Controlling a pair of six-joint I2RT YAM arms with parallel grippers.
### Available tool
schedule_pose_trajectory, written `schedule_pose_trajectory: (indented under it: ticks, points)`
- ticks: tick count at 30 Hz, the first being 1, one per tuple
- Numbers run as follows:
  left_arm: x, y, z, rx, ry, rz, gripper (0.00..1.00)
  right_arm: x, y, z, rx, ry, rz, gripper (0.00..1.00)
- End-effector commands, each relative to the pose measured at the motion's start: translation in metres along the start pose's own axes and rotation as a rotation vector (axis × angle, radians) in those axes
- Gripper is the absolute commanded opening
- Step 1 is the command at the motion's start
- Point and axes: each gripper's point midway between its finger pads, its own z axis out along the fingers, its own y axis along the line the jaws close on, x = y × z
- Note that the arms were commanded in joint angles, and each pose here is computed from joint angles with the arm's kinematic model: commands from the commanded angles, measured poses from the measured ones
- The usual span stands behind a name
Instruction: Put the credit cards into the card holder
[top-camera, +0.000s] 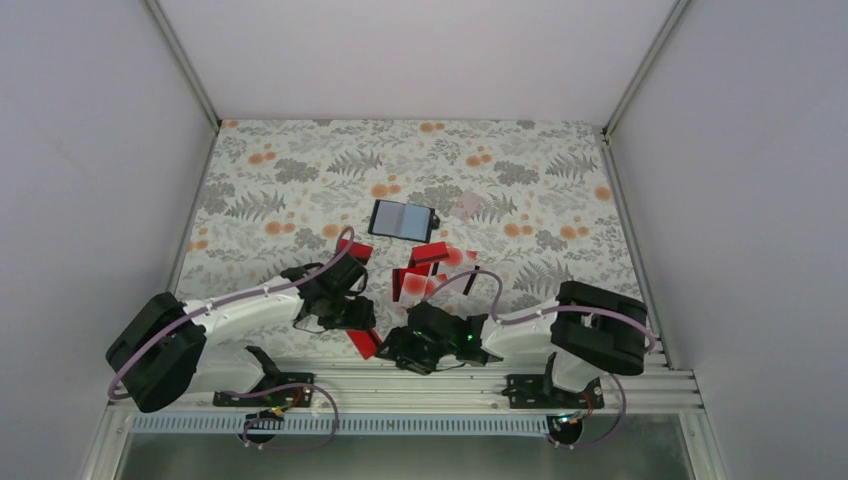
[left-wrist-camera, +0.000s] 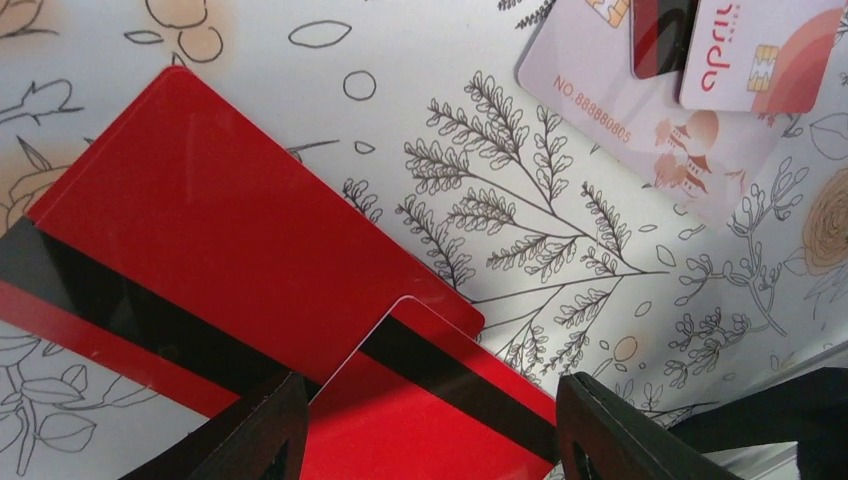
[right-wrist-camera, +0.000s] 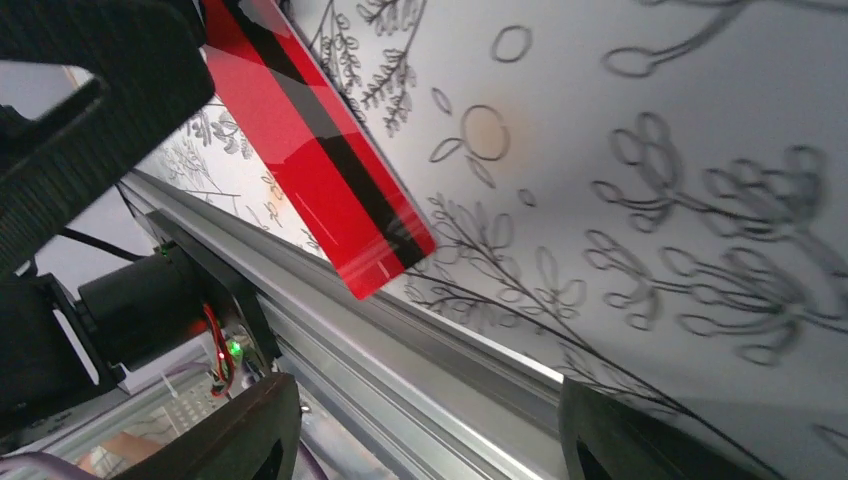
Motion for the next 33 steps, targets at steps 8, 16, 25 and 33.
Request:
schedule_pose_trajectory:
  ticks: [8, 16, 25, 33]
  points:
    - [0.016, -0.003, 0.001, 0.024, 0.038, 0.033, 0.63, -0.001, 0.026, 0.024, -0.073, -0.017, 0.072, 0.64]
    - [0.025, -0.006, 0.002, 0.042, 0.057, 0.034, 0.63, 0.0, 0.018, 0.036, -0.081, -0.008, 0.13, 0.6]
    - [0.03, -0.012, 0.005, 0.071, 0.08, 0.048, 0.61, -0.003, 0.01, 0.038, -0.065, -0.02, 0.175, 0.57]
    - [0.041, -0.015, 0.01, 0.081, 0.114, 0.057, 0.57, -0.008, 0.007, 0.028, -0.096, -0.068, 0.189, 0.51]
